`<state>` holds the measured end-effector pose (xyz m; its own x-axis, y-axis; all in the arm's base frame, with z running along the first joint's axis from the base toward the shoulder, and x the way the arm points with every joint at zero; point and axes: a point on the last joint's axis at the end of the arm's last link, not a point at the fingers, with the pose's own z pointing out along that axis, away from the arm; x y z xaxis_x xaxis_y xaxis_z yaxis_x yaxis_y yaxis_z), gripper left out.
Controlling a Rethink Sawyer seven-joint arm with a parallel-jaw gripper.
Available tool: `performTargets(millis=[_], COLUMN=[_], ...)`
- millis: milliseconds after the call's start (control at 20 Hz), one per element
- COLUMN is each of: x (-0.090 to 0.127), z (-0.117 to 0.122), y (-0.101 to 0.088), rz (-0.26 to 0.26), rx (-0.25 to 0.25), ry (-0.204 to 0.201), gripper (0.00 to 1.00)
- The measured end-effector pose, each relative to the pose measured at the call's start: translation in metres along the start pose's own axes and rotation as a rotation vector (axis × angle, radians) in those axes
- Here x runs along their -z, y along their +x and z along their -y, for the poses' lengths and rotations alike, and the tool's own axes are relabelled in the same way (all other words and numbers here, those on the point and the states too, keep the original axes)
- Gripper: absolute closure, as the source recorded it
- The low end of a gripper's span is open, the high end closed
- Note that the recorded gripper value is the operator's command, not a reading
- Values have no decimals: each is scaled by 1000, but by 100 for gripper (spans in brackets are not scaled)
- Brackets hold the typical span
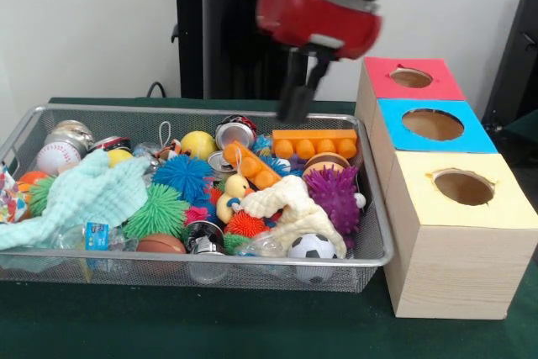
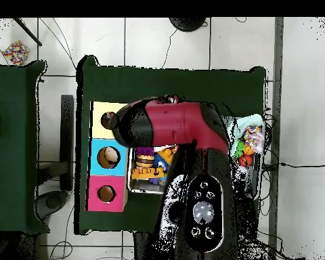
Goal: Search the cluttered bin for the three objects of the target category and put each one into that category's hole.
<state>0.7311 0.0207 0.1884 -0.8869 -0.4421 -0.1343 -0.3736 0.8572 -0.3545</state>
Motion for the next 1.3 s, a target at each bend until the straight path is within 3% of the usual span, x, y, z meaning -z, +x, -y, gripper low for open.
performTargets(millis=[300,400,650,900,1300], x=[-25,-42,-69,-96,-121], z=[72,105,140,154,136], y=[16,23,28,22,2], rz=[9,14,19,17,-1], rx=[-80,-100,-99,-47,46], ry=[9,30,69,127,173], gripper=[100,100,100,100,100])
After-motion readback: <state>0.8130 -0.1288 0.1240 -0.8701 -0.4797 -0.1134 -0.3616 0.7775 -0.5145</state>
